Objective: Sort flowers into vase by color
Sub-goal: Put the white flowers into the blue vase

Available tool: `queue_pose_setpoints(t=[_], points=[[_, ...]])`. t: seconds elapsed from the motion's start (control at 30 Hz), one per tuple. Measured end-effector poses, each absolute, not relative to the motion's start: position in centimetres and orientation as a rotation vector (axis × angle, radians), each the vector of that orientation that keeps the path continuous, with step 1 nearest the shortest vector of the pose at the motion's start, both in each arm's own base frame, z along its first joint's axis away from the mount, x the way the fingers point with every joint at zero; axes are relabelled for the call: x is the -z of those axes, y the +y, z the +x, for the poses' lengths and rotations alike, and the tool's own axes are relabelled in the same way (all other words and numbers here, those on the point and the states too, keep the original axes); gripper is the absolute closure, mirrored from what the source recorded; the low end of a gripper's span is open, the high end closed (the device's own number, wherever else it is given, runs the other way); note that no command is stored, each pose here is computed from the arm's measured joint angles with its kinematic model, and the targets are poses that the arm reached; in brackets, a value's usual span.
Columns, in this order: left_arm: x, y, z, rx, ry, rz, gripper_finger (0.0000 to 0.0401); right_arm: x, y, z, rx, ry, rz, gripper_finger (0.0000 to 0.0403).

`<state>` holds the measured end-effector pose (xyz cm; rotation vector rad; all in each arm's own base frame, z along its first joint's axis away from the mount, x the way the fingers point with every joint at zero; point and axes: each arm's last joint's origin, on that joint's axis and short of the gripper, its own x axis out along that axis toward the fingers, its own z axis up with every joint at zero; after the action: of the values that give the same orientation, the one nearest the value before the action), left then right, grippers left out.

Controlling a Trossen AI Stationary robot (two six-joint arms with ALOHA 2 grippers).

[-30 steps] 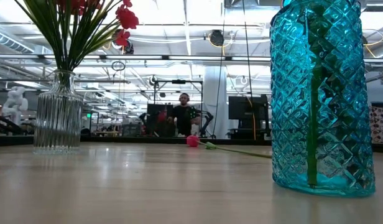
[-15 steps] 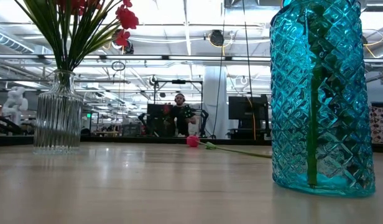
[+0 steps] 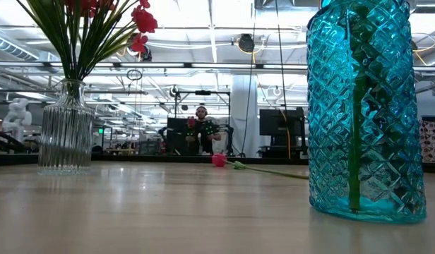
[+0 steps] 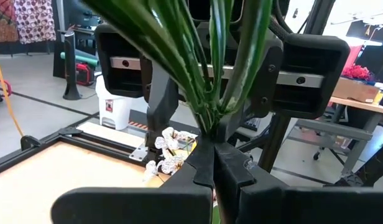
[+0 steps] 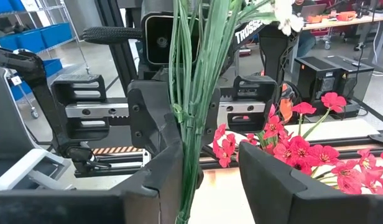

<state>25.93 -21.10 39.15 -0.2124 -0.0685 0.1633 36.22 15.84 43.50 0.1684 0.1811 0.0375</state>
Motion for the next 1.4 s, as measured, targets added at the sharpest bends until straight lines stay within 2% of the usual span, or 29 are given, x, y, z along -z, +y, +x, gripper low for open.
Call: queue_pose_setpoints(t=[0.1,0.2,0.37,0.43,0.7,0.93,1.2,1.4], points=[[-39.2,-21.1,25.9,-0.163,-0.069,-0.212,0.0401,-43.5,15.7,36.3,-0.041,0.180,0.168,0.0258],[-39.2,-21.1,25.9,-0.163,-0.068,-0.212,0.0401,-43.5,15.5,36.5,-0.067,0.184,0.173,0.0278],[-39.0,-21.1,26.0,-0.165,-0.063,-0.205,0.0401,-43.1,15.5,37.0,-0.076,0.191,0.171,0.0368],[-39.0,-21.1,26.0,-0.165,-0.057,-0.199,0.0401,-43.0,15.5,37.0,-0.089,0.195,0.156,0.0391],[-39.1,-21.1,25.9,-0.154,-0.061,-0.202,0.0401,-44.2,15.2,36.6,-0.055,0.109,0.146,0.0398],[-39.0,-21.4,25.7,-0.144,-0.057,-0.199,0.0401,-47.3,15.7,32.5,0.112,0.025,0.116,0.0401],[-39.0,-22.0,25.1,-0.126,-0.052,-0.197,0.0401,-48.4,20.3,27.2,0.267,-0.004,0.128,0.0402],[-38.9,-22.7,24.5,-0.100,-0.040,-0.187,0.0401,-46.1,25.3,24.7,0.398,-0.009,0.177,0.0402]])
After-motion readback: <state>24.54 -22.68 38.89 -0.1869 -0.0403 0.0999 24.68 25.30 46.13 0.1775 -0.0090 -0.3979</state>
